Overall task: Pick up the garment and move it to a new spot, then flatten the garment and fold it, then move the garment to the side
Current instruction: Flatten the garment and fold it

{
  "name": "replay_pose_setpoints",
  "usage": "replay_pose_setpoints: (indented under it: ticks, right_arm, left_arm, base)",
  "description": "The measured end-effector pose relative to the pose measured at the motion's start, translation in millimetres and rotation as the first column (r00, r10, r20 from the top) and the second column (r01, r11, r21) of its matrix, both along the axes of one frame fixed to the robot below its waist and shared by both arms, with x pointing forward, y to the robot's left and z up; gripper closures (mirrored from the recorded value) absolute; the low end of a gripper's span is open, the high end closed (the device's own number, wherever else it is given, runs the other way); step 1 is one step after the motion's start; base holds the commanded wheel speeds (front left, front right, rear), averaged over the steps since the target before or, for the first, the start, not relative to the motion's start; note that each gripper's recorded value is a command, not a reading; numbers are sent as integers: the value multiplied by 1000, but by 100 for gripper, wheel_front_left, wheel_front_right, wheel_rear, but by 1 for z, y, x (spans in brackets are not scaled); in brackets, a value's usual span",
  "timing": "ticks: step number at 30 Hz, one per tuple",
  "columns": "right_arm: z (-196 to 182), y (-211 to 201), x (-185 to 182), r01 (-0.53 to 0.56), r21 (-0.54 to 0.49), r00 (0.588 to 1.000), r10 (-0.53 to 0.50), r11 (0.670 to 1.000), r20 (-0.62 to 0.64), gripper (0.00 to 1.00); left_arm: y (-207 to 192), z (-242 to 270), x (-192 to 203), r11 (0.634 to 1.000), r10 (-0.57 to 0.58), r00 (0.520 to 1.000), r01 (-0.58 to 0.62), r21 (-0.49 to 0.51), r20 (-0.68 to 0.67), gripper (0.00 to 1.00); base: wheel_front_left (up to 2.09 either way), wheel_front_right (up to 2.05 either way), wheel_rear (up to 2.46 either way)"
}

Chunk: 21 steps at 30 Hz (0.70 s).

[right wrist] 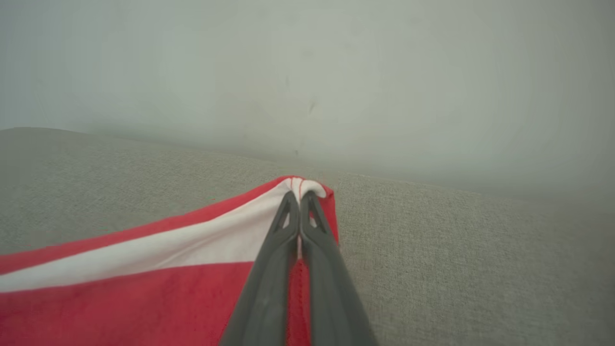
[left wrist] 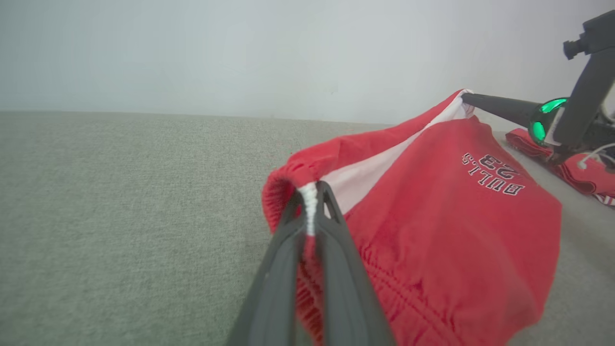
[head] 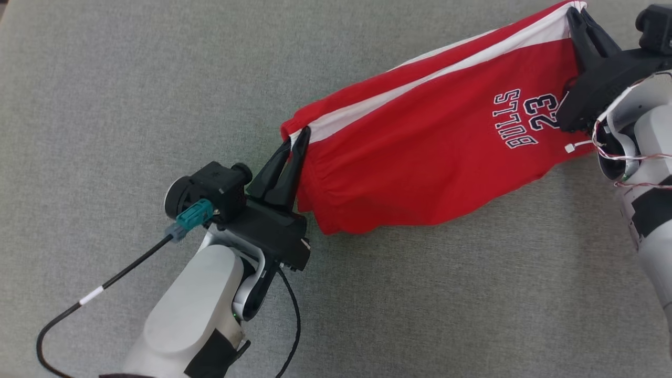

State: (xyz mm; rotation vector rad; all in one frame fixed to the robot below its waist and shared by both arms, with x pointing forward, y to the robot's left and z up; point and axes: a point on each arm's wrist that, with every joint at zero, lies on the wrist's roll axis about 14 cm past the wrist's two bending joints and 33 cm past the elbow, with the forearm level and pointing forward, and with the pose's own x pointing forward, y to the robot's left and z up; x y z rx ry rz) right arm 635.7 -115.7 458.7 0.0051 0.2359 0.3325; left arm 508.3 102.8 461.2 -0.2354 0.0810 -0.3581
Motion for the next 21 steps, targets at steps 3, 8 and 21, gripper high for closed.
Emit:
replay_pose_setpoints:
  ticks: [3, 8, 21]
  right_arm:
    - [-14, 5, 4, -2, -7, 1000, 2, 1000, -26, 100]
    - [-19, 11, 5, -5, -3, 1000, 5, 1000, -27, 0]
    - [-3, -11, -27, 16, -8, 1000, -16, 1000, -12, 0]
  left_arm:
    - [-1, -5, 3, 1000, -2, 1000, 2, 6, -11, 100]
    - [-1, -7, 2, 1000, -5, 1000, 6, 26, -13, 0]
    - [25, 21, -24, 993, 110, 992, -112, 28, 62, 0]
  base:
    - [0, 0, 0]
    - [0, 0, 0]
    - [0, 0, 0]
